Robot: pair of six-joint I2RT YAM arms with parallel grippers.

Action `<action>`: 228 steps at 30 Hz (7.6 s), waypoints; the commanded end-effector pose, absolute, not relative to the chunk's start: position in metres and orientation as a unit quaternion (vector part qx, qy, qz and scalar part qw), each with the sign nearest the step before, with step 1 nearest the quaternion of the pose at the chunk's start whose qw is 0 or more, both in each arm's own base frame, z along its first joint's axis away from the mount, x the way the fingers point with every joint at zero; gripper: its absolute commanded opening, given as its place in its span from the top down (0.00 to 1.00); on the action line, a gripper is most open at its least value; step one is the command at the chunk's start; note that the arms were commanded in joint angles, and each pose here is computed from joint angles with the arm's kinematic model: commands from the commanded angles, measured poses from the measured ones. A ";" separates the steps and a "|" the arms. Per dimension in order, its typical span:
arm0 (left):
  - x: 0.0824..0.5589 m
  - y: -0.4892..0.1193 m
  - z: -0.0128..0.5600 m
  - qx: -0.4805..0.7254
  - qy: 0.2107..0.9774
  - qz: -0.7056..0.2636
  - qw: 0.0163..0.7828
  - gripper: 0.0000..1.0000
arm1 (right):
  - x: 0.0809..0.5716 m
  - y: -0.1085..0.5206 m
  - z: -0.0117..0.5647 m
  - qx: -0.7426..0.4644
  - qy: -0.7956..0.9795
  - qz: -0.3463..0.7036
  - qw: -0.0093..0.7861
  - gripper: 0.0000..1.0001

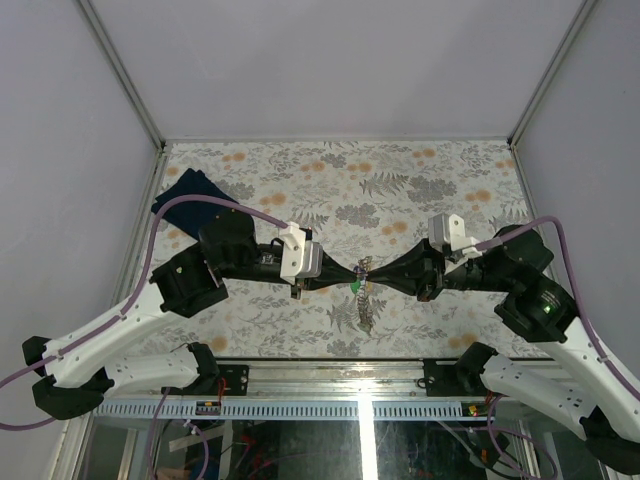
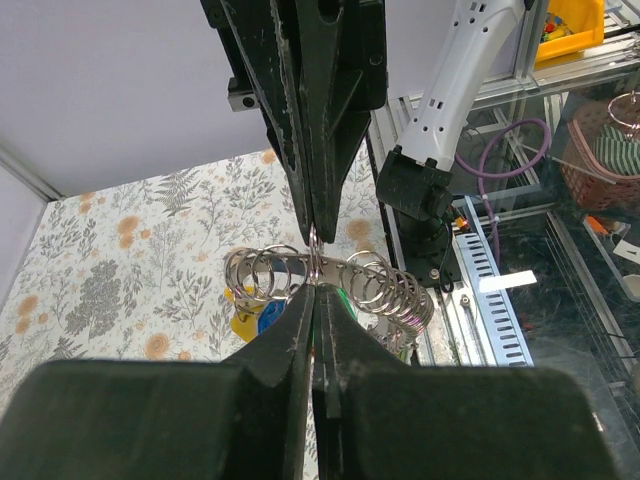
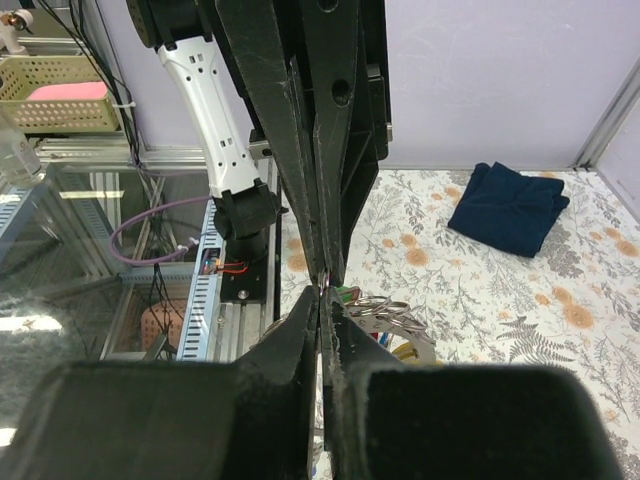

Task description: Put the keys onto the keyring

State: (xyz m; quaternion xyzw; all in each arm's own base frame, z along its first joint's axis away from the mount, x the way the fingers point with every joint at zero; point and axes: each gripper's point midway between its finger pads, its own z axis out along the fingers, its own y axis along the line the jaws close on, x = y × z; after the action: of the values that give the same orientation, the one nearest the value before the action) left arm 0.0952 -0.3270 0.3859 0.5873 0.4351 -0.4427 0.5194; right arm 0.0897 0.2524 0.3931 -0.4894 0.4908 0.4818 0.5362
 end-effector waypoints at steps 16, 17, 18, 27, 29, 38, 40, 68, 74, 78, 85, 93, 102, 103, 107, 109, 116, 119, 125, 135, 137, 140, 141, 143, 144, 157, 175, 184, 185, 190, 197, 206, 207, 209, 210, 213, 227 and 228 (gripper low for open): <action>0.097 -0.325 0.412 0.574 0.411 -0.444 0.552 1.00 | 0.104 0.237 0.443 -0.410 0.465 0.467 0.631 1.00; 0.097 -0.325 0.412 0.574 0.411 -0.443 0.553 1.00 | 0.105 0.236 0.443 -0.406 0.466 0.467 0.632 1.00; 0.097 -0.325 0.412 0.574 0.411 -0.442 0.554 1.00 | 0.106 0.236 0.444 -0.401 0.467 0.467 0.635 1.00; 0.100 -0.328 0.409 0.574 0.414 -0.439 0.553 1.00 | 0.116 0.230 0.446 -0.360 0.482 0.464 0.650 1.00; 0.101 -0.328 0.409 0.574 0.414 -0.438 0.554 1.00 | 0.119 0.230 0.446 -0.350 0.487 0.465 0.651 1.00; 0.112 -0.328 0.412 0.565 0.422 -0.416 0.575 1.00 | 0.121 0.231 0.456 -0.303 0.481 0.502 0.652 1.00; 0.115 -0.327 0.414 0.564 0.419 -0.408 0.583 1.00 | 0.121 0.231 0.459 -0.294 0.480 0.510 0.650 1.00; 0.127 -0.331 0.424 0.576 0.396 -0.355 0.621 1.00 | 0.153 0.225 0.454 -0.165 0.557 0.525 0.622 1.00; 0.124 -0.337 0.419 0.583 0.396 -0.359 0.612 1.00 | 0.158 0.224 0.451 -0.150 0.558 0.524 0.626 1.00; 0.122 -0.339 0.418 0.586 0.394 -0.362 0.608 0.99 | 0.160 0.224 0.448 -0.150 0.561 0.520 0.626 1.00; 0.121 -0.341 0.417 0.588 0.394 -0.360 0.608 0.93 | 0.162 0.227 0.442 -0.156 0.567 0.513 0.625 1.00; 0.127 -0.340 0.423 0.577 0.401 -0.350 0.619 0.93 | 0.155 0.233 0.439 -0.189 0.561 0.516 0.619 1.00; 0.140 -0.327 0.436 0.498 0.444 -0.359 0.652 0.75 | 0.148 0.231 0.429 -0.265 0.559 0.468 0.631 1.00; 0.144 -0.327 0.433 0.488 0.459 -0.359 0.650 0.73 | 0.147 0.231 0.427 -0.279 0.559 0.460 0.631 1.00; 0.156 -0.330 0.421 0.460 0.502 -0.370 0.632 0.70 | 0.144 0.229 0.417 -0.313 0.563 0.434 0.630 1.00; 0.163 -0.328 0.420 0.447 0.512 -0.382 0.627 0.68 | 0.142 0.228 0.413 -0.328 0.561 0.424 0.631 1.00; 0.192 -0.311 0.415 0.391 0.546 -0.415 0.614 0.60 | 0.140 0.227 0.396 -0.378 0.565 0.389 0.621 1.00; 0.199 -0.305 0.411 0.377 0.556 -0.418 0.611 0.58 | 0.140 0.226 0.389 -0.397 0.563 0.376 0.620 1.00; 0.196 -0.304 0.401 0.395 0.551 -0.435 0.592 0.56 | 0.141 0.227 0.380 -0.408 0.562 0.367 0.619 1.00; 0.171 -0.318 0.362 0.479 0.528 -0.465 0.524 0.51 | 0.145 0.236 0.383 -0.404 0.567 0.381 0.608 1.00; 0.175 -0.318 0.359 0.469 0.532 -0.463 0.531 0.50 | 0.140 0.239 0.388 -0.409 0.555 0.395 0.608 1.00; 0.176 -0.319 0.362 0.452 0.524 -0.474 0.544 0.50 | 0.132 0.243 0.395 -0.414 0.535 0.418 0.606 1.00; 0.172 -0.320 0.364 0.454 0.514 -0.484 0.543 0.50 | 0.128 0.244 0.397 -0.417 0.527 0.425 0.606 1.00; 0.160 -0.321 0.366 0.468 0.488 -0.504 0.538 0.51 | 0.124 0.245 0.400 -0.421 0.515 0.434 0.607 1.00; 0.154 -0.321 0.366 0.479 0.475 -0.512 0.532 0.51 | 0.122 0.245 0.402 -0.423 0.510 0.438 0.608 1.00; 0.118 -0.315 0.391 0.524 0.385 -0.549 0.526 0.64 | 0.096 0.245 0.432 -0.432 0.443 0.486 0.617 1.00; 0.111 -0.316 0.406 0.510 0.372 -0.562 0.534 0.64 | 0.108 0.254 0.431 -0.420 0.460 0.492 0.608 1.00; 0.117 -0.322 0.403 0.503 0.382 -0.558 0.539 0.75 | 0.102 0.256 0.432 -0.429 0.451 0.504 0.599 1.00; 0.117 -0.322 0.404 0.504 0.381 -0.558 0.539 0.77 | 0.101 0.256 0.433 -0.429 0.449 0.505 0.600 1.00; 0.116 -0.324 0.402 0.505 0.382 -0.560 0.535 0.87 | 0.100 0.255 0.434 -0.429 0.448 0.505 0.600 1.00; 0.119 -0.325 0.399 0.508 0.386 -0.556 0.533 0.97 | 0.095 0.253 0.436 -0.432 0.438 0.509 0.603 1.00; 0.120 -0.328 0.399 0.511 0.388 -0.556 0.527 1.00 | 0.079 0.253 0.437 -0.461 0.410 0.525 0.587 1.00; 0.120 -0.328 0.399 0.513 0.388 -0.557 0.526 1.00 | 0.076 0.253 0.437 -0.467 0.405 0.528 0.583 1.00; 0.118 -0.328 0.399 0.517 0.385 -0.559 0.522 1.00 | 0.071 0.255 0.436 -0.478 0.396 0.536 0.572 1.00; 0.117 -0.328 0.399 0.519 0.383 -0.560 0.519 1.00 | 0.068 0.255 0.436 -0.482 0.392 0.540 0.569 1.00; 0.115 -0.329 0.398 0.526 0.382 -0.560 0.514 1.00 | 0.063 0.254 0.438 -0.487 0.383 0.545 0.566 1.00; 0.110 -0.329 0.400 0.535 0.374 -0.568 0.501 0.87 | 0.078 0.242 0.456 -0.417 0.384 0.533 0.628 1.00; 0.110 -0.328 0.401 0.535 0.373 -0.569 0.501 0.85 | 0.079 0.242 0.455 -0.413 0.384 0.535 0.629 1.00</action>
State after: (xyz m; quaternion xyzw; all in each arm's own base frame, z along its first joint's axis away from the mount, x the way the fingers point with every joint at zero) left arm 0.1063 -0.3272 0.3927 0.5333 0.3808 -0.5723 0.4930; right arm 0.0895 0.2550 0.4088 -0.4414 0.4576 0.5221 0.5685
